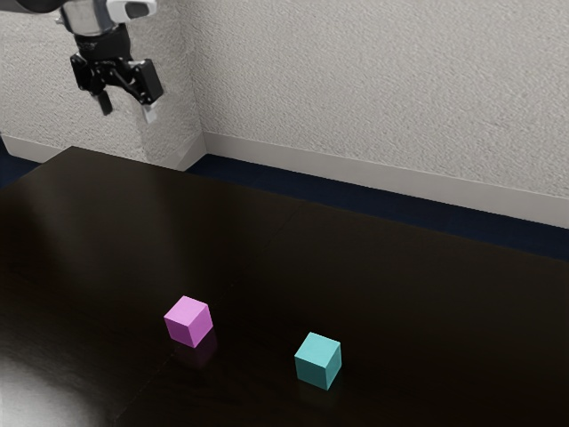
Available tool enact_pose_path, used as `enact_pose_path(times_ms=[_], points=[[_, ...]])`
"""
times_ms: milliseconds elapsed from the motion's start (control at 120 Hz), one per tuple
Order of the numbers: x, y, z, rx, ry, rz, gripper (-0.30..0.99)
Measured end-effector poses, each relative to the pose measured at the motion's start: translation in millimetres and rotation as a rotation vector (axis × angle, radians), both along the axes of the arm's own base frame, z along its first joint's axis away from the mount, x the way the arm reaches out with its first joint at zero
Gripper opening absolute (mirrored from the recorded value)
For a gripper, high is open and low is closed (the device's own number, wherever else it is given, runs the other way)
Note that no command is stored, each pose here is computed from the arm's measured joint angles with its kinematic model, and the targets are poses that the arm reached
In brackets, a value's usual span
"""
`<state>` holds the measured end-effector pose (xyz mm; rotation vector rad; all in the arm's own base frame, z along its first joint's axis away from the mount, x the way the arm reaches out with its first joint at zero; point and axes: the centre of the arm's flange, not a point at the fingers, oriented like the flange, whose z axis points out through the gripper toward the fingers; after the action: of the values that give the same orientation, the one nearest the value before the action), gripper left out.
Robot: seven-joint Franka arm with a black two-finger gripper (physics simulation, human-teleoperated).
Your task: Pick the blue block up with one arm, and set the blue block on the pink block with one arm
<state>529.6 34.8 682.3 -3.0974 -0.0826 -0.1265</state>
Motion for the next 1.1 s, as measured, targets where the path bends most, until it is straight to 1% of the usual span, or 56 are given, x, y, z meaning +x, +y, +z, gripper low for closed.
enact_pose_path(times_ms=[83,192,217,250,275,300,342,400,500,558,658,742,875,992,1042,1100], points=[[-1,5,0,0.003,0.003,0.009,0.69],[-1,0,3,0.003,0.004,-0.001,0.69],[-3,-2,17,0.003,-0.019,-0.004,0.69],[-10,-4,57,0.004,-0.086,-0.006,0.69],[-16,-6,77,0.004,-0.117,-0.008,0.69],[-21,-7,90,0.003,-0.132,-0.010,0.69],[-25,-12,99,0.000,-0.136,-0.017,0.69],[-20,-23,93,-0.003,-0.106,-0.036,0.69],[0,-46,64,-0.006,-0.029,-0.078,0.69],[8,-60,52,-0.007,0.000,-0.101,0.69],[16,-77,39,-0.007,0.030,-0.131,0.69],[29,-77,20,-0.011,0.059,-0.129,0.69],[37,-71,6,-0.012,0.064,-0.117,0.69],[47,-89,-77,-0.012,0.150,-0.150,0.69],[47,-99,-106,-0.012,0.167,-0.169,0.69],[45,-111,-132,-0.014,0.166,-0.192,0.69]])
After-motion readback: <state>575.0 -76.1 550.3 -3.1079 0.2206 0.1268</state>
